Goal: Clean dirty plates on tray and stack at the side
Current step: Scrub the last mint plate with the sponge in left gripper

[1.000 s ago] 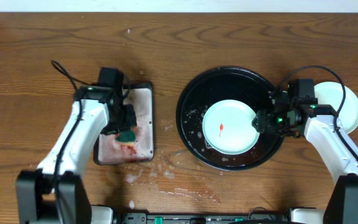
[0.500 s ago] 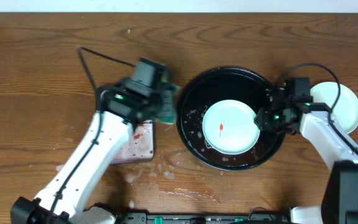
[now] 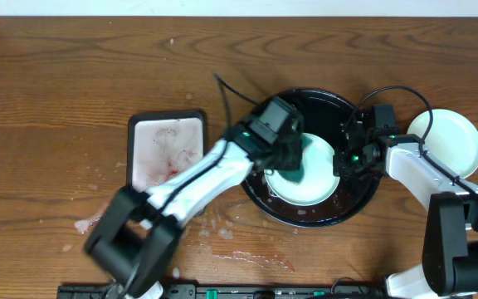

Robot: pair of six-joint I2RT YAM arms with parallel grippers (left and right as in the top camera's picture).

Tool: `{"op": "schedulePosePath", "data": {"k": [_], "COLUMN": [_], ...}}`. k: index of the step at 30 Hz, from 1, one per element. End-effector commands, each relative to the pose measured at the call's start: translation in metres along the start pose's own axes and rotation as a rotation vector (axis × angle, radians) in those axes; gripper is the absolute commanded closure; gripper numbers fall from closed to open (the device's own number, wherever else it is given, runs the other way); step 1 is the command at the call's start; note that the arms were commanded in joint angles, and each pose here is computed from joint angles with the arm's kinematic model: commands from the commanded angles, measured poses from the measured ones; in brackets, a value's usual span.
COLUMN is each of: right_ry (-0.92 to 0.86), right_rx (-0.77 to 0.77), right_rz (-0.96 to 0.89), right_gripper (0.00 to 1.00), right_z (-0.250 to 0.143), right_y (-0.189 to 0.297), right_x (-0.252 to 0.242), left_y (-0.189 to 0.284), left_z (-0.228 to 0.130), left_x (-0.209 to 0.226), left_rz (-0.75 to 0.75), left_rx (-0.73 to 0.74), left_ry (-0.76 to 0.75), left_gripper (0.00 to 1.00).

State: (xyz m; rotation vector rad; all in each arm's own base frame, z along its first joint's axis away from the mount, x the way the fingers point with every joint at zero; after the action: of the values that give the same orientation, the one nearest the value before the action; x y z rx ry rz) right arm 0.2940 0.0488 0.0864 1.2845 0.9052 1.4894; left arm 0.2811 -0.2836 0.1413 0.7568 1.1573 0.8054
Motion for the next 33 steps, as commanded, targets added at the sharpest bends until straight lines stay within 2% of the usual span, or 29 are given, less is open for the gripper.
{"op": "schedulePosePath", "data": {"k": [1,5,7,10,14,17,23,26,28,33], "right_ry": [0.008,0.008,0.007,0.005,0.005,0.005,0.005,0.005,0.005,0.005], "right_rx": [0.042,0.042,0.047,0.057,0.056,0.057,0.057,0.057,0.057,0.057], "right_rz": [-0.017,-0.017,-0.018,-0.019,-0.019,-0.02,-0.019,-0.02,-0.019,-0.019], "right_gripper": [0.99,0.99,0.99,0.99,0.99,0.99,0.99,0.99,0.99,0.99], "right_z": [-0.008,-0.008,-0.009,-0.01,-0.01,-0.01,-0.01,-0.01,-0.01,-0.01], "right_y": [-0.006,-0.006,-0.006,-0.006,-0.005,-0.005,-0.006,-0.005,-0.005,-0.005], "right_x": [0.001,0.001,0.001,0.001,0.001,0.001,0.001,0.001,0.001,0.001], "left_y": [-0.02,-0.038,-0.036,-0.023,-0.011,-0.014,-0.036,-0.051,-0.059,-0.067], "left_z": [-0.003,-0.004,-0.002,0.0,0.0,0.0,0.001,-0.001,-0.007,-0.026], "left_x": [-0.002,0.017,0.03,0.053,0.066,0.06,0.024,0.005,-0.006,-0.021], "left_rz": [-0.019,0.073,0.182,0.431,0.61,0.552,0.142,-0.032,-0.092,-0.106], "left_rx": [0.048,0.056,0.024,-0.025,-0.043,-0.032,0.079,0.126,0.153,0.205], "left_ry": [0.047,0.071,0.084,0.084,0.041,0.048,0.115,0.098,0.072,0.005], "left_gripper": [0.93,0.93,0.93,0.93,0.93,0.92,0.92,0.92,0.93,0.93]}}
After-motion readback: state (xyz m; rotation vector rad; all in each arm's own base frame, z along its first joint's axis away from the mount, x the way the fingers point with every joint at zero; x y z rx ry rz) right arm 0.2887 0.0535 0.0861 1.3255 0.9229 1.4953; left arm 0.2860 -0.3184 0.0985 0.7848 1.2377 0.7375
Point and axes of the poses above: each gripper's point midway between its finger pads, its own y axis back along the fingers, its own x axis along the line the jaws close on, z = x × y, the point moved 9 cm from there along y, back along the fingers
